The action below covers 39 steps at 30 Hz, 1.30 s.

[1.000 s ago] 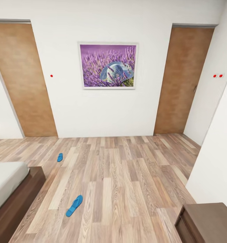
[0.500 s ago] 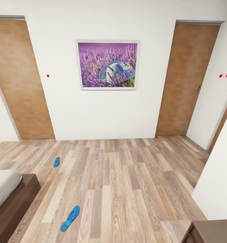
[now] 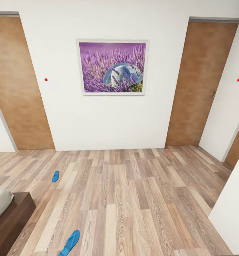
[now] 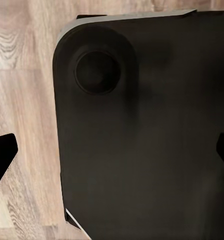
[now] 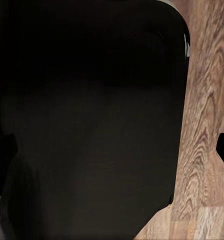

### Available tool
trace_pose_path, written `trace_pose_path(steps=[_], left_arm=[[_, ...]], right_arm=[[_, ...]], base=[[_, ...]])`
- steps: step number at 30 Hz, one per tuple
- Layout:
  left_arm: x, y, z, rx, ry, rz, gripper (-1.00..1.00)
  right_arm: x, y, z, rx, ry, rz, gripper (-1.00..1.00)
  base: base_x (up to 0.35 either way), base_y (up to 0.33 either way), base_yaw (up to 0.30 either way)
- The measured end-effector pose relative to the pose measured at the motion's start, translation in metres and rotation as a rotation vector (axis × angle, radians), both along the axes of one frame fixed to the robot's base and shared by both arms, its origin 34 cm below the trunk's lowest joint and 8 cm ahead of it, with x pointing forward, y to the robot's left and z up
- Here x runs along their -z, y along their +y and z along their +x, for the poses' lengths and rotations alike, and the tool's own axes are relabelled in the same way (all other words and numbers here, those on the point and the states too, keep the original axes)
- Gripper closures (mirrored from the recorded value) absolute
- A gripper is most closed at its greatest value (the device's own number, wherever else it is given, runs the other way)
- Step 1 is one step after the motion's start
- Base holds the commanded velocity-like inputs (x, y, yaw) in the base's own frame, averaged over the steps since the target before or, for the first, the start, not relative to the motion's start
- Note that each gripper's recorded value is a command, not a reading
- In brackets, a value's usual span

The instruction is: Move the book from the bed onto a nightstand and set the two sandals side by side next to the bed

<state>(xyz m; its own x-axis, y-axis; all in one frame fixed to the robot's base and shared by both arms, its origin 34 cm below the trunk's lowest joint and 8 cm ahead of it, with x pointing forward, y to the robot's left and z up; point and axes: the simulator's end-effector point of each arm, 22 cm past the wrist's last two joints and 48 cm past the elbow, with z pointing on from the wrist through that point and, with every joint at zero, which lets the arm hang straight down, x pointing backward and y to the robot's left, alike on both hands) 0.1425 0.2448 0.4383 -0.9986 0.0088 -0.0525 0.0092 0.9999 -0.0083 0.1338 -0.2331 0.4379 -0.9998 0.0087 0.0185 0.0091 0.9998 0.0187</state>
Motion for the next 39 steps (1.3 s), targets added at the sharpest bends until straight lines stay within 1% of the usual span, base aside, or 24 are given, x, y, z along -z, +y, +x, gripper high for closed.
trace_pose_path(steps=[39], left_arm=[[0.0000, 0.0000, -0.0002, 0.000, 0.000, 0.000, -1.00]], right_arm=[[0.0000, 0.0010, -0.0001, -0.002, 0.000, 0.001, -1.00]], base=[[0.305, -0.113, 0.000]])
